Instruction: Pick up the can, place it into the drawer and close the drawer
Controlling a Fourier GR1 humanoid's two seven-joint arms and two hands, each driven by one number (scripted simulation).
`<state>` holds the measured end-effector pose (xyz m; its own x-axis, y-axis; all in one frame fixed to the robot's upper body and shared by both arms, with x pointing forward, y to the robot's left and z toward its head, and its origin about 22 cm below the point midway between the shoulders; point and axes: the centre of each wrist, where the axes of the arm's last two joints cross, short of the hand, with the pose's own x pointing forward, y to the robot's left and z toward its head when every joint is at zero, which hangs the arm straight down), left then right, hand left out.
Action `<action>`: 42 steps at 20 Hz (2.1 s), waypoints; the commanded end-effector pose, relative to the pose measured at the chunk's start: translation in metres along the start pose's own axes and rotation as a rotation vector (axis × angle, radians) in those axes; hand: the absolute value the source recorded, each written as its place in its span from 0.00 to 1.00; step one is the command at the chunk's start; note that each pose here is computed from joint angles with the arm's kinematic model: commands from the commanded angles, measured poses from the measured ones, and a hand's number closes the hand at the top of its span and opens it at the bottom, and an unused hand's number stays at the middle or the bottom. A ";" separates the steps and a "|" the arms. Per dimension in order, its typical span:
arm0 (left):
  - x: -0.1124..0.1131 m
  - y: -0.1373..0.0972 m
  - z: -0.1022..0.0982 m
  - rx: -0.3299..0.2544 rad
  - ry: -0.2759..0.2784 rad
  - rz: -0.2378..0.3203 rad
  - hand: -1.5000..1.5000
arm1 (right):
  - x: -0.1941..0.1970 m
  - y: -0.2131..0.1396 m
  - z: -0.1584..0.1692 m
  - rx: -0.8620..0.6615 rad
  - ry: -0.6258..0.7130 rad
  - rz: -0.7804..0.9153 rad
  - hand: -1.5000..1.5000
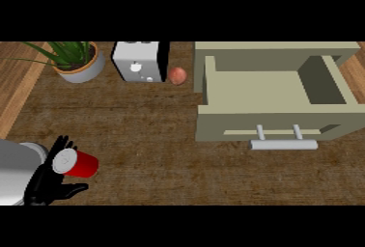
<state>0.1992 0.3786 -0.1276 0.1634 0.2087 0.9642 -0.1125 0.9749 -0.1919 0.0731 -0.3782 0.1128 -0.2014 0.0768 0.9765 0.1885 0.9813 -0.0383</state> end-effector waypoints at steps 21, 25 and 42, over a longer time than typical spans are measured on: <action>0.026 -0.119 -0.062 -0.090 -0.126 0.183 1.00 | -0.004 0.004 0.021 0.007 0.014 -0.042 0.00; 0.046 -0.159 -0.078 -0.082 -0.171 0.199 1.00 | 0.011 0.011 0.021 0.008 0.008 -0.021 0.00; 0.185 -0.261 -0.094 -0.155 -0.314 0.049 1.00 | 0.019 0.011 0.010 -0.014 -0.006 -0.035 0.00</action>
<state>0.3322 0.1910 0.0490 -0.1167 0.2727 0.9550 0.0335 0.9621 -0.2707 0.0568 -0.3683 0.1219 -0.2098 0.0468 0.9766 0.1904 0.9817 -0.0061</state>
